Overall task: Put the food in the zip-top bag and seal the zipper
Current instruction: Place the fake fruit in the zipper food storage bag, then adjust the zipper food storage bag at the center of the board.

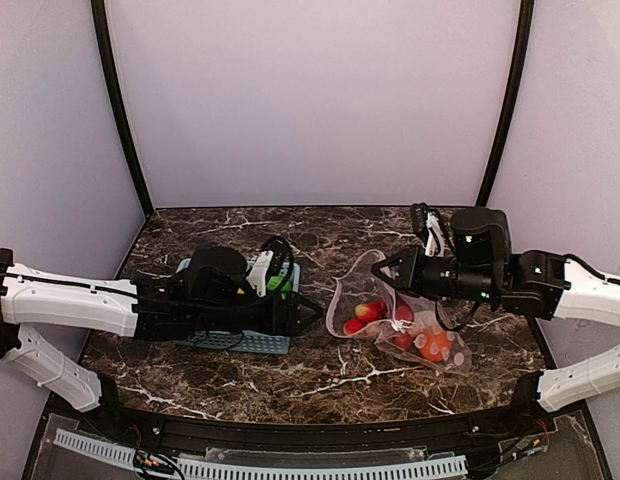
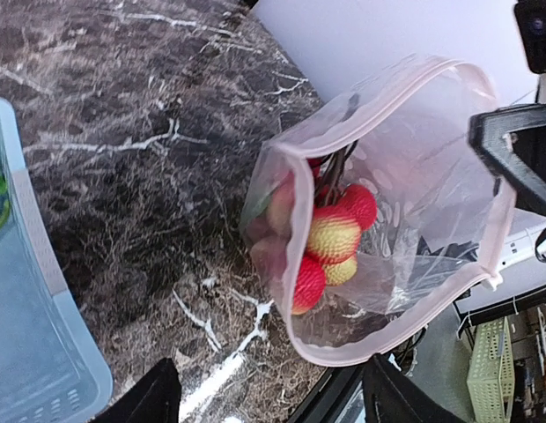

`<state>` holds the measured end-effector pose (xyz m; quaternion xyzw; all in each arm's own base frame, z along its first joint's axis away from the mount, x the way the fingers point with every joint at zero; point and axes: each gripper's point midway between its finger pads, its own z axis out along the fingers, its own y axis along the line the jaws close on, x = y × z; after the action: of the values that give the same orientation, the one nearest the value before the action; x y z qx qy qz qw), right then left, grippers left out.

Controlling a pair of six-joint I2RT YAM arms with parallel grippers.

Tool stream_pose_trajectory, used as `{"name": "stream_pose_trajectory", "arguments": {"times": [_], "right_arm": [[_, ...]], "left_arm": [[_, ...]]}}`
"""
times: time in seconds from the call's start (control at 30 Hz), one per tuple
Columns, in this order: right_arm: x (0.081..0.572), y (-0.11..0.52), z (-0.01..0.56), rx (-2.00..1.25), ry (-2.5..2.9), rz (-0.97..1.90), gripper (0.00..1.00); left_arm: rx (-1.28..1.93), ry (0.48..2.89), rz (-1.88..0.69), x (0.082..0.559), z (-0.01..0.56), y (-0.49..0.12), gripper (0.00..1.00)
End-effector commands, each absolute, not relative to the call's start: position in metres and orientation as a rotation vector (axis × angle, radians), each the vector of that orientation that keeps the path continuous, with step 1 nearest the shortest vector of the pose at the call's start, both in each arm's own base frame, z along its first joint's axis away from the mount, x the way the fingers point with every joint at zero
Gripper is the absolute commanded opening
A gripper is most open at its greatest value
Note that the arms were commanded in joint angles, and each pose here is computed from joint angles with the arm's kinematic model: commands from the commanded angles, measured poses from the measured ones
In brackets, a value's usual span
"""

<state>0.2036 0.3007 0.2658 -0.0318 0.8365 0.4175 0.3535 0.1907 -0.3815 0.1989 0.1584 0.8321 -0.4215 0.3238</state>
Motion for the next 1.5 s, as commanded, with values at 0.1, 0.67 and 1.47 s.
{"name": "stream_pose_trajectory", "arguments": {"times": [0.1,0.67,1.47], "right_arm": [[0.206,0.306,0.279,-0.093,2.117,1.1,0.0],[0.205,0.304,0.279,-0.094,2.118,1.09,0.0],[0.206,0.243,0.319,-0.034,2.041,0.887,0.0]], "left_arm": [[0.274,2.251,-1.269,0.185,0.182,-0.396,0.73],[0.31,2.221,-1.44,0.184,0.191,-0.436,0.17],[0.432,2.058,-1.297,0.222,0.293,-0.432,0.01]]}}
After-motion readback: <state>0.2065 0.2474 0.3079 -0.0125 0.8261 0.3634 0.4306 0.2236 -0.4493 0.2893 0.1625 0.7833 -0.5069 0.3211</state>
